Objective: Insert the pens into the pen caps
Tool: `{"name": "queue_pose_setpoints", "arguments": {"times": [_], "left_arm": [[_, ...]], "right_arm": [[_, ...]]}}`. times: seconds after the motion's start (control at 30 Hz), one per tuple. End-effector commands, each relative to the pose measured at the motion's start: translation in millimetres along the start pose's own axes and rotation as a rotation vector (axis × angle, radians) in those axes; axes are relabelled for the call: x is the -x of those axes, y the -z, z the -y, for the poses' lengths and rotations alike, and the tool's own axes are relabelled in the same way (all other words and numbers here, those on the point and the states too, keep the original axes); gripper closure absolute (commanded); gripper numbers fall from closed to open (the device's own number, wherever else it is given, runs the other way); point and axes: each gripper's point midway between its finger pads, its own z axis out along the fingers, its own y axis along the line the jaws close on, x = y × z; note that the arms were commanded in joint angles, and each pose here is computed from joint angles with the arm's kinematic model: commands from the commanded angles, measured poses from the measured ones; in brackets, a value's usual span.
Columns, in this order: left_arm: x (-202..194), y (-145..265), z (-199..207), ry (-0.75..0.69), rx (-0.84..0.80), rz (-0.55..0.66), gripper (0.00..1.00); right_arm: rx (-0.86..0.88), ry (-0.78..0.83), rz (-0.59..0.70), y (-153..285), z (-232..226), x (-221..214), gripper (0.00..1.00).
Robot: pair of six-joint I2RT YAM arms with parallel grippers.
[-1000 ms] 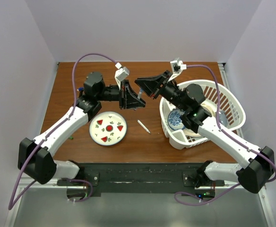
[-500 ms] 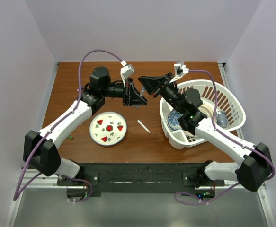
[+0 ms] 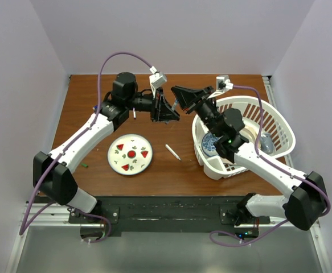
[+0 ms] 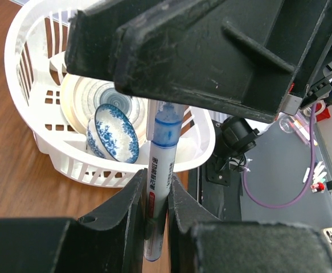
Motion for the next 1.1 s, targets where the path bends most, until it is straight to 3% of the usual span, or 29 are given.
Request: {"name": "queue_pose_setpoints", "arguments": {"times": [0.0, 0.23, 0.57, 1.0, 1.07], "left_arm": [[166, 44, -24, -0.399, 0.323, 0.545, 1.00], [181, 44, -36, -0.408, 0.387, 0.535, 1.00], [198, 56, -43, -0.453, 0.470, 0.531, 1.00], [193, 77, -34, -0.416, 0.376, 0.612, 1.00], [187, 81, -32, -0.413, 0.355, 0.623, 1.00]], "right_arm": [[0.114, -0.275, -0.863, 117, -33, -214, 1.00], [0.025, -0.307, -0.927, 134, -22, -240, 1.00], [0.059, -0.342, -0.988, 153, -38, -247, 1.00], [0.165, -0.507, -0.826, 126, -72, -232, 1.00], [0.195, -0.631, -0.823, 124, -85, -228, 1.00]]}}
